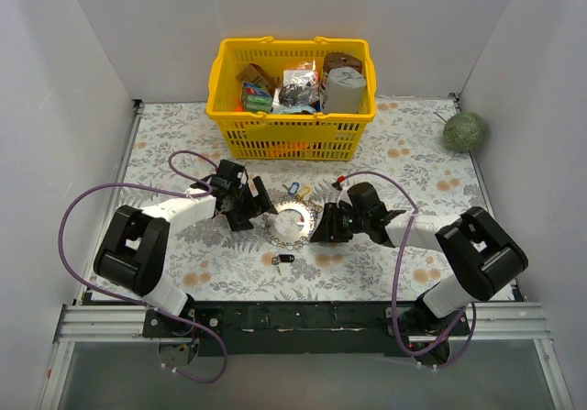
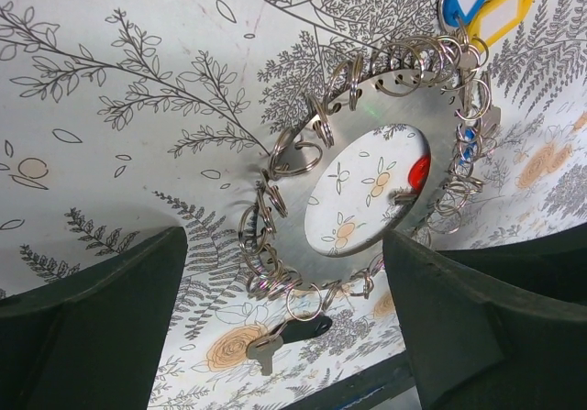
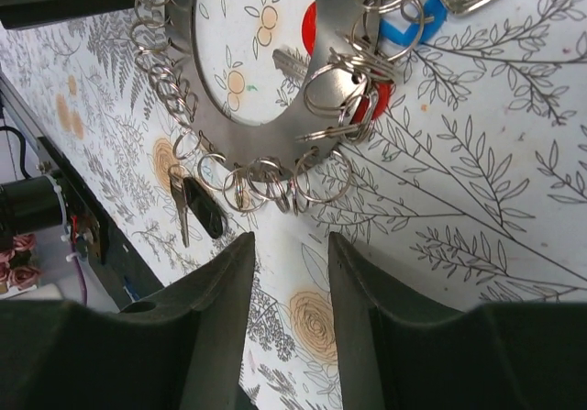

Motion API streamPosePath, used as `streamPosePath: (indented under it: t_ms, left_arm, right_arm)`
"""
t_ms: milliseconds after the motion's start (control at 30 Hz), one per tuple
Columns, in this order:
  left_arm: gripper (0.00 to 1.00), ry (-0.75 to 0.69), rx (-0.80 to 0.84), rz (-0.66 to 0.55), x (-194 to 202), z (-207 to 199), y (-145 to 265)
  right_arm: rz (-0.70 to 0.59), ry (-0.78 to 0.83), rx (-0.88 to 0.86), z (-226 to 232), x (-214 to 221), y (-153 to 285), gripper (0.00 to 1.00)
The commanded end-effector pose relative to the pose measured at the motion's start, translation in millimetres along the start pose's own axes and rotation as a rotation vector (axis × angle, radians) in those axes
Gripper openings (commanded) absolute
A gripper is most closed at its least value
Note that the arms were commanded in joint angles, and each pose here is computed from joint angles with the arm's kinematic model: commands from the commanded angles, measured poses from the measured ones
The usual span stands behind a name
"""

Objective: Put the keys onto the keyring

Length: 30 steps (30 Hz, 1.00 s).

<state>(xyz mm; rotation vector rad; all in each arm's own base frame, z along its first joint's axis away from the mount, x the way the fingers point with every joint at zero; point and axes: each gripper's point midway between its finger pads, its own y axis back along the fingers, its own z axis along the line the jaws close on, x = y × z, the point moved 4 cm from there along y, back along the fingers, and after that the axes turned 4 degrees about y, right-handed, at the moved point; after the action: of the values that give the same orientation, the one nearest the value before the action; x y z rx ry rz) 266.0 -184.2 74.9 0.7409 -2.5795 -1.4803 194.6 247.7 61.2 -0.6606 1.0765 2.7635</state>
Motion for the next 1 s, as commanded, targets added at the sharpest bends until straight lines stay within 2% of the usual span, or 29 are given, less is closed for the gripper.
streamPosePath:
  t_ms: [0,133,300,333,633,967]
  left_arm:
    - [0.88,-0.004,0.051,-0.018,0,-9,12]
    - [0.88,-0.003,0.055,-0.017,1,-10,13]
    - [0.88,-0.004,0.058,-0.02,0,-11,13]
    - [0.88,-0.005,0.061,-0.022,-1,-12,13]
    - [0.88,-0.017,0.069,-0.028,-2,-14,16]
    - [0.88,-0.034,0.061,-0.03,-1,-11,17]
  right_arm:
    - [-0.028,-0.026,-0.055,6,-7,-8,0.45]
    - [-0.035,-0.041,-0.045,4,-11,-13,0.44]
    - [-0.052,-0.039,-0.02,2,-17,-17,0.36]
    - [-0.056,-0.036,-0.022,2,-18,-18,0.29]
    - [-0.096,-0.026,0.009,-1,-30,-20,0.03]
    - [-0.155,0.116,0.052,6,-50,-5,0.01]
